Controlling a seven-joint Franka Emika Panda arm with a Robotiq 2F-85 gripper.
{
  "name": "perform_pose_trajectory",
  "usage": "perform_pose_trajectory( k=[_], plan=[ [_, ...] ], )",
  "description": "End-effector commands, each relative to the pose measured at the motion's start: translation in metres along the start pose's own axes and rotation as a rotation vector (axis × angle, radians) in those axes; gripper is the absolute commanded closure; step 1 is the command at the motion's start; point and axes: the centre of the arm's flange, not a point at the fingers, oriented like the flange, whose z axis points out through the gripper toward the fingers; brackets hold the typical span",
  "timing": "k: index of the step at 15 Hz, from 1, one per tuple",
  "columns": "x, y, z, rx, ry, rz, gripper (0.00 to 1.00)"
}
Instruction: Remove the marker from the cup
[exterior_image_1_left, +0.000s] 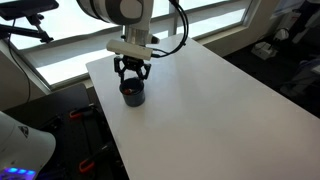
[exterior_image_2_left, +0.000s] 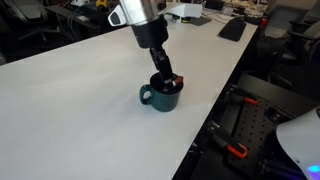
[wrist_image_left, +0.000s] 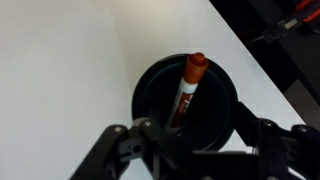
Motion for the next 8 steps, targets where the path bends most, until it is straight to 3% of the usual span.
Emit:
perform_pose_trajectory(
  k=[1, 2, 3, 6, 8],
  plan=[
    [-0.005, 0.000, 0.003, -0.017, -0.001, 0.006, 0.38],
    [-0.006, 0.001, 0.003, -0.017, -0.003, 0.007, 0.36],
    [-0.006, 0.001, 0.004, -0.017, -0.004, 0.010, 0.43],
    [-0.010, 0.001, 0.009, -0.014, -0.013, 0.013, 0.32],
    [-0.015, 0.000, 0.018, -0.008, -0.030, 0.014, 0.31]
  ],
)
